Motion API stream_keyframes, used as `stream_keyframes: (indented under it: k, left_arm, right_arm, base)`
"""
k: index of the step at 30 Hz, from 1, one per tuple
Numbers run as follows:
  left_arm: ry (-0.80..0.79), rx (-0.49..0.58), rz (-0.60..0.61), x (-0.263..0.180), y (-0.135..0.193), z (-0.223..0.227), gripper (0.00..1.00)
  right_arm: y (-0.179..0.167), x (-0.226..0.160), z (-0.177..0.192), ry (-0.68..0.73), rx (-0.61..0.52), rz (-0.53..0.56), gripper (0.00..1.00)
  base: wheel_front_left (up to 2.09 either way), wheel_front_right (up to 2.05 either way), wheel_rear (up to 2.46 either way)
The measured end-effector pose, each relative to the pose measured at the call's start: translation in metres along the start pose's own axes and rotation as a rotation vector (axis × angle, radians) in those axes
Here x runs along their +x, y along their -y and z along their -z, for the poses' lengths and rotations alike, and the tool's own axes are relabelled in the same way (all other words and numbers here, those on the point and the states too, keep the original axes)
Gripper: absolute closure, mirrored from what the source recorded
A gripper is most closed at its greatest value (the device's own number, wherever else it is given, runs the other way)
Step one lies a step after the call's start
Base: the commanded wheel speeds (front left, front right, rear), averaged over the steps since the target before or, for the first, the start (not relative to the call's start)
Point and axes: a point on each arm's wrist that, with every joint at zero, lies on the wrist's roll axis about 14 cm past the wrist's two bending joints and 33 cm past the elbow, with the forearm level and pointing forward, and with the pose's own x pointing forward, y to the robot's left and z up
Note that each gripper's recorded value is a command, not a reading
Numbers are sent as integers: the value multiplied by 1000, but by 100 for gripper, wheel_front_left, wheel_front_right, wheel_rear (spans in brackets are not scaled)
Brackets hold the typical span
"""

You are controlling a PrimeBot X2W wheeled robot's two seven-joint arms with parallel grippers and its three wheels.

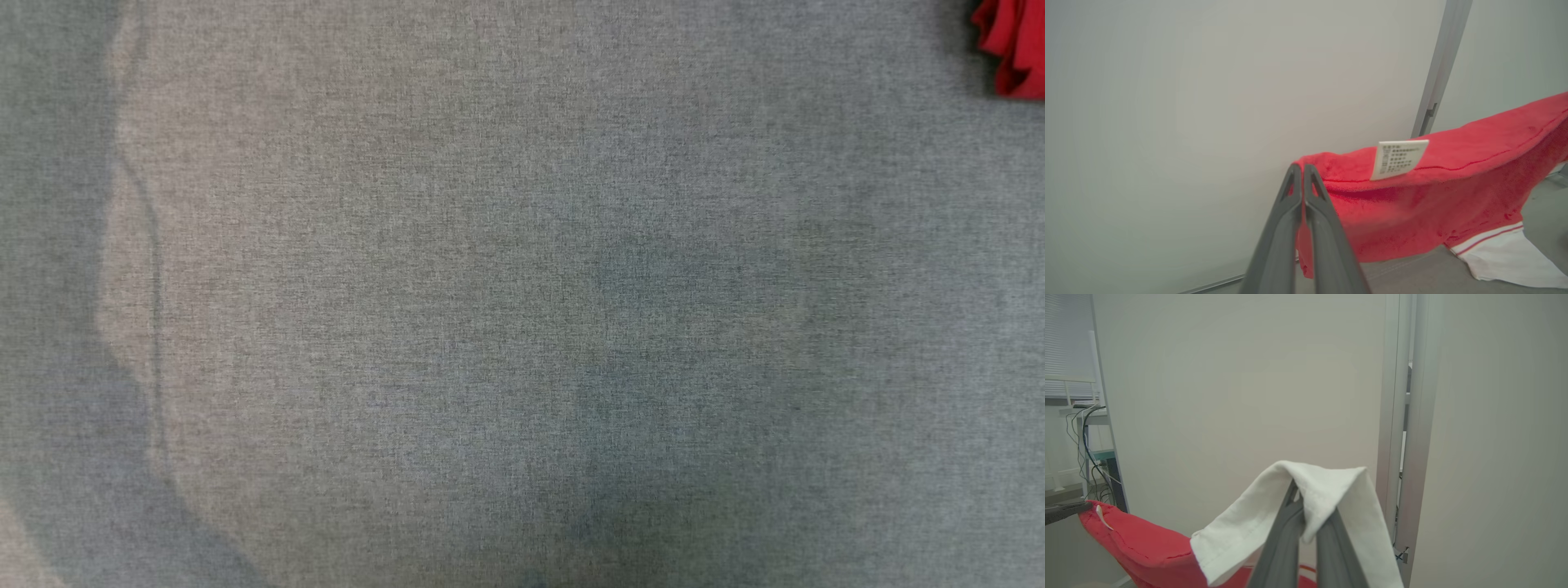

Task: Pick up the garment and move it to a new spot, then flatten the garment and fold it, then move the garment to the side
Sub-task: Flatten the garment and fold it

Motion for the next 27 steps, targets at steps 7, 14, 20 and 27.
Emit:
stream_keyframes:
  k: [7,14,20,27]
  left_arm:
    - [-273,-33,17,-38,5,76,100]
    - [-460,-66,50,-96,20,116,100]
    - [-563,-127,85,-151,40,123,100]
    - [-629,-208,147,-214,79,123,100]
  right_arm:
    - [-9,-50,72,-249,48,-15,100]
    - [-46,-106,89,-406,94,-93,100]
    - [-87,-167,84,-547,146,-169,100]
    - [-102,-236,56,-647,202,-157,100]
  base:
    - [0,0,0]
    - [0,0,0]
    - [0,0,0]
    - [0,0,0]
